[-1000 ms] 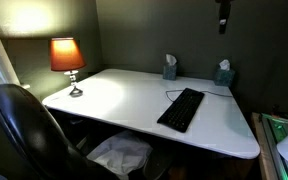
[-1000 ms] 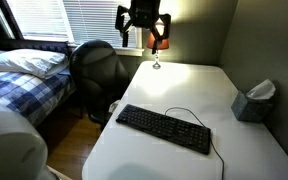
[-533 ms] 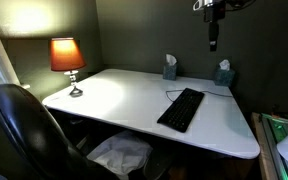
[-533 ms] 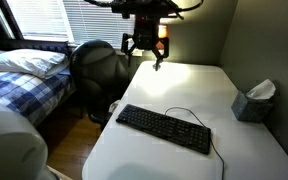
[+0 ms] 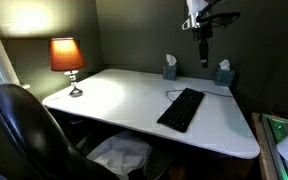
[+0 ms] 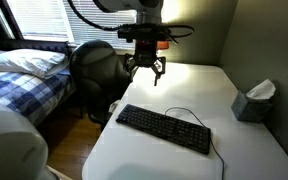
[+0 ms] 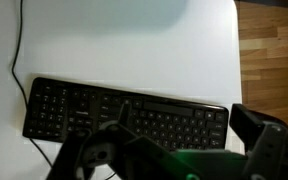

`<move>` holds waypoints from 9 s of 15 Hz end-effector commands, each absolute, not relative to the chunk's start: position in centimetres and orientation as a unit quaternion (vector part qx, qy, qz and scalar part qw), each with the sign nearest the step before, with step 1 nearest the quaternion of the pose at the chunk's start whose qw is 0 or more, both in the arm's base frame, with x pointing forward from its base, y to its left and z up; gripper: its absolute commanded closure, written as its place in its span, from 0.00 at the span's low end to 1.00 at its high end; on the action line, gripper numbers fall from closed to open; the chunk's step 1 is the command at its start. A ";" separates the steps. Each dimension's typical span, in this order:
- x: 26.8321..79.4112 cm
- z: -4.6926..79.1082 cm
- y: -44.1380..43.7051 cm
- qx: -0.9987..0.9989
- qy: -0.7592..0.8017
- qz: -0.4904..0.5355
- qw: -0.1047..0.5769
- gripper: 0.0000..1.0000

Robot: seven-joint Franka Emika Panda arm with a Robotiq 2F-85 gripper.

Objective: Press a key on the keyboard.

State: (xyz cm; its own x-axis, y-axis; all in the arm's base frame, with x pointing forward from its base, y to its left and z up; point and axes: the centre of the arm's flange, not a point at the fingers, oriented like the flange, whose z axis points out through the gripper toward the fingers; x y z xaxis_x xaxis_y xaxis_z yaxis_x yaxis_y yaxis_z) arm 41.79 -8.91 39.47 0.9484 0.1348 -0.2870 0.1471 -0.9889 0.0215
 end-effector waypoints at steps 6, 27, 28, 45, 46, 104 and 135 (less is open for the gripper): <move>44.4 31.7 -8.6 0.970 0.091 -0.223 0.001 0.00; 45.5 23.4 -9.7 0.947 0.103 -0.304 -0.021 0.00; 45.6 23.0 -9.5 0.944 0.108 -0.311 -0.018 0.00; 47.2 18.2 -7.5 0.952 0.156 -0.262 0.008 0.99; 47.2 18.0 -7.5 0.953 0.156 -0.261 0.009 1.00; 51.3 13.9 -8.7 0.966 0.090 -0.242 -0.017 1.00; 49.7 15.7 -9.0 0.971 0.070 -0.228 -0.009 1.00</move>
